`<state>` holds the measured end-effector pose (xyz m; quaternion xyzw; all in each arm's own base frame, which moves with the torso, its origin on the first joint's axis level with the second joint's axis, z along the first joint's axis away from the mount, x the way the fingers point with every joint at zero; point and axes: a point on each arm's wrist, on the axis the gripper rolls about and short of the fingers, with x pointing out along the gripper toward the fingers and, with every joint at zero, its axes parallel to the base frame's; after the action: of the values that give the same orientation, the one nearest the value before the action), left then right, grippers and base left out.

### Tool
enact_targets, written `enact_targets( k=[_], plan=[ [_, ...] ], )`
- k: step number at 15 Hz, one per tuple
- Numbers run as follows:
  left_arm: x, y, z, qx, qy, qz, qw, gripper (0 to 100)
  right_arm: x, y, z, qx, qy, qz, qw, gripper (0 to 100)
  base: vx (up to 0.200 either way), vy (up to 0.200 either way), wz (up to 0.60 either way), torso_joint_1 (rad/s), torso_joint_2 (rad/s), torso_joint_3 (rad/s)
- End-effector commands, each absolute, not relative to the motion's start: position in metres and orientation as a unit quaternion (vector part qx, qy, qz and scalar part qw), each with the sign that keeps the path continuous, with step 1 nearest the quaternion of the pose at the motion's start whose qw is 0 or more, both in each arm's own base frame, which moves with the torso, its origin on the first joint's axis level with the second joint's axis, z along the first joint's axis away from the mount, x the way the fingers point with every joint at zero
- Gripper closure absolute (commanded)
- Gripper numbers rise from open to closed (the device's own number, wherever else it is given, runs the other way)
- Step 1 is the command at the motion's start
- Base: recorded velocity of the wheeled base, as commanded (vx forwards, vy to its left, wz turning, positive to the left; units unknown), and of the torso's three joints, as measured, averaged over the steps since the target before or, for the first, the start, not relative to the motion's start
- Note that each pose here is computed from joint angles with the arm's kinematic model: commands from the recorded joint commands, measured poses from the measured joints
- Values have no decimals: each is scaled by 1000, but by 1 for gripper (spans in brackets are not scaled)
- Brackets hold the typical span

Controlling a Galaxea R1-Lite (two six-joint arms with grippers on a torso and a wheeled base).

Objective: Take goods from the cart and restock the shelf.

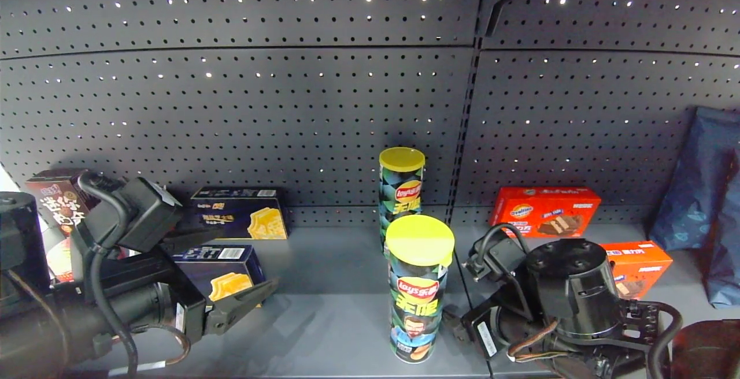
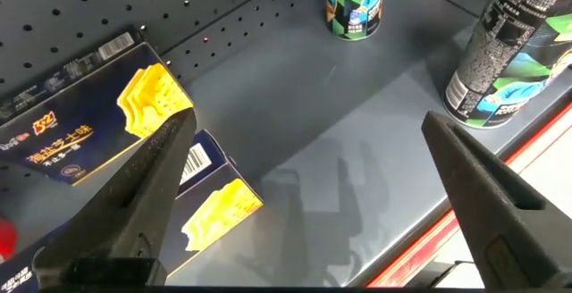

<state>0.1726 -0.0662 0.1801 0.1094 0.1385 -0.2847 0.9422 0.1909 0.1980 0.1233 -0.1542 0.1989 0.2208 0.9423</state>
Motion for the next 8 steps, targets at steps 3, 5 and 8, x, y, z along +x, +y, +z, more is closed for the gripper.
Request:
enact_targets(
  k=[3,5,8],
  plan=[
    [173,-66,179,110,142,-285,942,0,193,200,120,-158,203,221,941,0,0,0,0,0,0,0],
    [173,-66,179,110,142,-285,942,0,193,194,120,-157,204,212,943,0,0,0,0,0,0,0],
    [173,-67,178,110,142,-286,941,0,181,176,123,-155,205,207,944,0,0,0,0,0,0,0]
  ],
)
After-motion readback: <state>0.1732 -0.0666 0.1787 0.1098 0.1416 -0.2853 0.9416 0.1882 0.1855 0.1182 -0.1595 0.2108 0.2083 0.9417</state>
